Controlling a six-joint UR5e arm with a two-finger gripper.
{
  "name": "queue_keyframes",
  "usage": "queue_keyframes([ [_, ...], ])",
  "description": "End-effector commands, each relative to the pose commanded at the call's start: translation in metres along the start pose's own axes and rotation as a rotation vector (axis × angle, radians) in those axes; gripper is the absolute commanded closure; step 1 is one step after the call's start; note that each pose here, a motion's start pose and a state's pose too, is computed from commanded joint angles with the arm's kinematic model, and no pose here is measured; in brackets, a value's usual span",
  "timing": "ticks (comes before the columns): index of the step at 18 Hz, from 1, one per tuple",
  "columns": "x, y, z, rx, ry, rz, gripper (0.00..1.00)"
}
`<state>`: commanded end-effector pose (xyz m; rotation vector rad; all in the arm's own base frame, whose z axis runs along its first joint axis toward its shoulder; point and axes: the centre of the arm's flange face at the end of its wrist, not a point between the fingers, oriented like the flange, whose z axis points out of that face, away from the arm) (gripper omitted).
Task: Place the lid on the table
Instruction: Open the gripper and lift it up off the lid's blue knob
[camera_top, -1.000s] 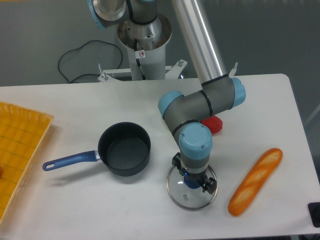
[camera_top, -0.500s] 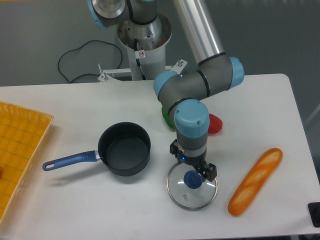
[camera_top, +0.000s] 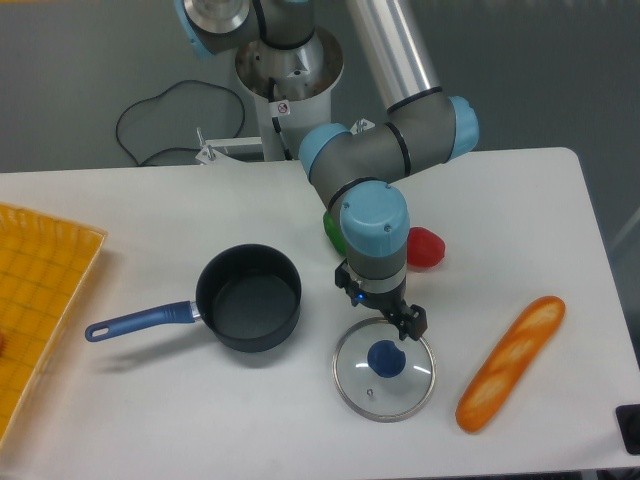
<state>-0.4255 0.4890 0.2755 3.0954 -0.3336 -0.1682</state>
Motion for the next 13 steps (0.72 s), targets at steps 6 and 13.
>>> queue_keyframes([
  [6, -0.038, 0.031, -0.043, 0.018, 0.109, 0.056, 0.0],
  [13, -0.066, 0.054, -0.075, 0.076, 0.068, 0.046, 0.0],
])
